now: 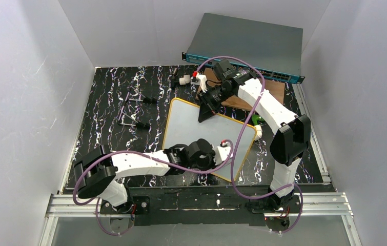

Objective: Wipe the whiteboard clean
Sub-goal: Erase the center of the board with the whiteboard.

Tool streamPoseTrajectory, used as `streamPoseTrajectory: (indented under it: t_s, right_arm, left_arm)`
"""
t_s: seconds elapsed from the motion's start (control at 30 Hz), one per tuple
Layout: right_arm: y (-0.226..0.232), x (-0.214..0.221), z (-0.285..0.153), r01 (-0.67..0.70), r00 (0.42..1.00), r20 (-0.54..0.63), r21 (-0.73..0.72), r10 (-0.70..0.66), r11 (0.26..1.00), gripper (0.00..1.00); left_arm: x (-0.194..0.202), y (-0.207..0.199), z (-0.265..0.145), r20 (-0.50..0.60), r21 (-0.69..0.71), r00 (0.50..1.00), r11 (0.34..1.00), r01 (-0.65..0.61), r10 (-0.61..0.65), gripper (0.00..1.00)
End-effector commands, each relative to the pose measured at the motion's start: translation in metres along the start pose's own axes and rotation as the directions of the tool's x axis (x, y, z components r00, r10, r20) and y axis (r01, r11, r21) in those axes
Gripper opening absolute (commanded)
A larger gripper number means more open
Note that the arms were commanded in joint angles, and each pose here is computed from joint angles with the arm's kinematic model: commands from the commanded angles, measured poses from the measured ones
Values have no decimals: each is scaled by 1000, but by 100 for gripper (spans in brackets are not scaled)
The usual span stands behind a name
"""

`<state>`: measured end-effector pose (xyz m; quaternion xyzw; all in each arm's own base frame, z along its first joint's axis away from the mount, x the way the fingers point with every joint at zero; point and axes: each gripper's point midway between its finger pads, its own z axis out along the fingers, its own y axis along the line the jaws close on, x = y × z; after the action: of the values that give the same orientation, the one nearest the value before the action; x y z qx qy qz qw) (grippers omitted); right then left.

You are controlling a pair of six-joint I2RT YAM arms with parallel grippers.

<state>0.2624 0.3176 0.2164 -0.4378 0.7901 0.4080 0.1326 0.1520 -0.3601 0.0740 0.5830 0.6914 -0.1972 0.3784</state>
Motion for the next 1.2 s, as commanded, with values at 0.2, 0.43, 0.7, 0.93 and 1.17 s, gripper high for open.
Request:
streamPoseTrajectory:
  t_s: [0.2, 0.43, 0.7, 0.93, 1.17]
  right_arm:
    - [39, -5, -13, -12, 999, 35, -112, 16, 994, 1]
    - [40, -4, -12, -12, 999, 35, -121, 17, 993, 1]
    - [40, -4, -13, -14, 999, 35, -120, 18, 993, 1]
    - [41, -4, -14, -8, 999, 40, -115, 12, 993, 1]
    - [42, -4, -15, -6, 999, 41, -116, 11, 993, 1]
  left_arm:
    - [-27, 23, -5, 71, -38, 995, 997, 69, -66, 0]
    - [32, -21, 4, -77, -6, 997, 1000, -14, 13, 0]
    - [18, -2, 2, -51, -130, 998, 991, -30, 24, 0]
    - [-39, 40, -14, 51, -215, 999, 976, 25, -14, 0]
    - [-56, 46, -17, 70, -196, 997, 980, 40, -27, 0]
